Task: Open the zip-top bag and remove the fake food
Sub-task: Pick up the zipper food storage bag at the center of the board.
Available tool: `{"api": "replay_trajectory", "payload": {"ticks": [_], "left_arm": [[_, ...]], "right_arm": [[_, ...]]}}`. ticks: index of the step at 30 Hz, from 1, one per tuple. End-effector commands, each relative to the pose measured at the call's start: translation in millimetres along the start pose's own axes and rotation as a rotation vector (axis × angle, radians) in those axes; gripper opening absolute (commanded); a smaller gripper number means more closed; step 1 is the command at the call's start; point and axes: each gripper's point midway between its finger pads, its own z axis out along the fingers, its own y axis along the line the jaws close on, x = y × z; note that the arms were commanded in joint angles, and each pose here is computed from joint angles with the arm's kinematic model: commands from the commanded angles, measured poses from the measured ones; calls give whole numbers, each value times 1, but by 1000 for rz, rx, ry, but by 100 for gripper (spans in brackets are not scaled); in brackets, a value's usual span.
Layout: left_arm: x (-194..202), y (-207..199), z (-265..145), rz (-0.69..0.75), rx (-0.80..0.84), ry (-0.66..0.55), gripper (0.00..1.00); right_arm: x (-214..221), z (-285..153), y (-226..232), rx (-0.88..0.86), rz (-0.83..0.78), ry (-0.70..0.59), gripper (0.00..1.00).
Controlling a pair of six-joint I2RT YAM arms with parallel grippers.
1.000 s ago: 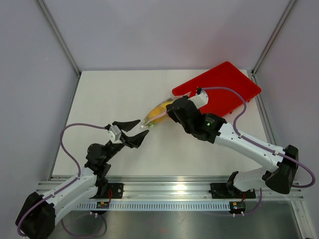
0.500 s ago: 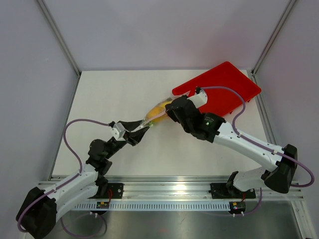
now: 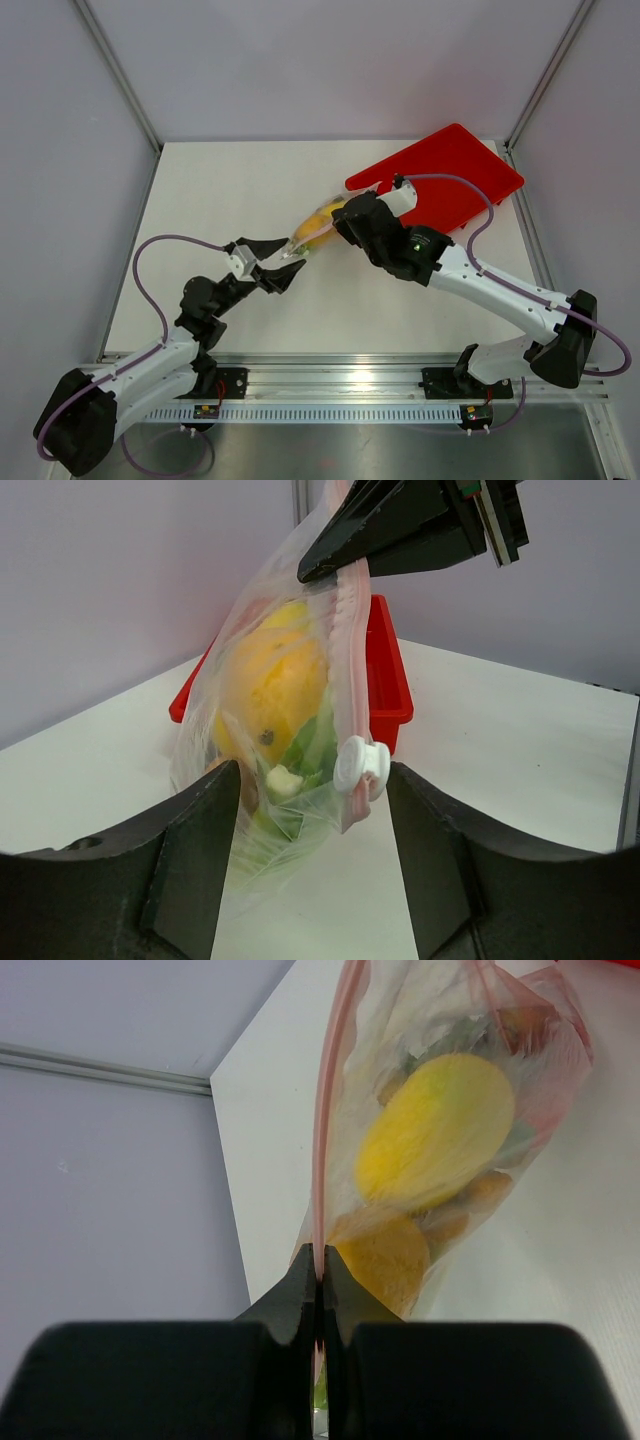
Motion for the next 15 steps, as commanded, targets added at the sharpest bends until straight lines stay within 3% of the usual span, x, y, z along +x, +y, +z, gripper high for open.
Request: {"api": "replay_trajectory", "payload": {"ticks": [1, 7, 15], "left_arm": [[-27, -2, 0, 63, 11, -104, 64], [-27, -8, 4, 64, 52, -98, 48], [-24, -7, 2, 43, 39, -95, 63]], "right_arm": [[-22, -16, 28, -72, 79, -31, 0], [-24, -17, 27, -70, 85, -34, 0], [-28, -21, 31, -83, 113, -36, 0]]}}
